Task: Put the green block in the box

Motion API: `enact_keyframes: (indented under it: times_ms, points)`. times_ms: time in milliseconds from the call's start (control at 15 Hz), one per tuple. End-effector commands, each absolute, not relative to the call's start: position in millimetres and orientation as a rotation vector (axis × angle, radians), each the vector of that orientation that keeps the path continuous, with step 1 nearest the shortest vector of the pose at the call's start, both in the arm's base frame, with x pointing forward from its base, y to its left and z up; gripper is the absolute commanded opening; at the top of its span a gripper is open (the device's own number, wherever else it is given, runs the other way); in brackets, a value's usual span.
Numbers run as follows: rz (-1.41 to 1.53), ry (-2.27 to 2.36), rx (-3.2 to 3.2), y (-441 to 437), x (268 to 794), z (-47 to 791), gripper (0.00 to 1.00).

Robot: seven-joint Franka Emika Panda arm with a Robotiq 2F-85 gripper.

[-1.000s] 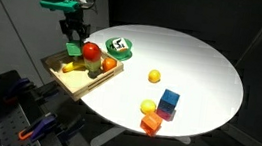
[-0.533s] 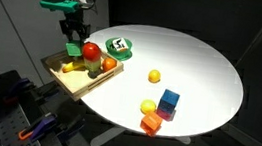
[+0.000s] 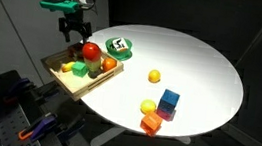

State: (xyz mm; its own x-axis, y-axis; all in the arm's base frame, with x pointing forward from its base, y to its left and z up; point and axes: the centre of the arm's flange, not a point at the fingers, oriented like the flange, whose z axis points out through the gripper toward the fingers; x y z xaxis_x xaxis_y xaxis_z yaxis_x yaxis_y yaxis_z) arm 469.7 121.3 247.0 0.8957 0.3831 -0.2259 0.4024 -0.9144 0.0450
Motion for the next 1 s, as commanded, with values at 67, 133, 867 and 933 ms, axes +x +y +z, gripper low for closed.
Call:
enact_keyframes:
  times_ms: [67, 133, 867, 933]
  points:
    - [-0.279, 0.603, 2.974, 118.4, 469.0, 272.9, 1.00]
    - [-0.269, 0.607, 2.982, 118.4, 469.4, 278.8, 1.00]
    - [-0.283, 0.408, 2.977, 90.4, 454.2, 337.3, 1.00]
    - [-0.305, 0.383, 2.975, 87.4, 451.4, 340.4, 1.00]
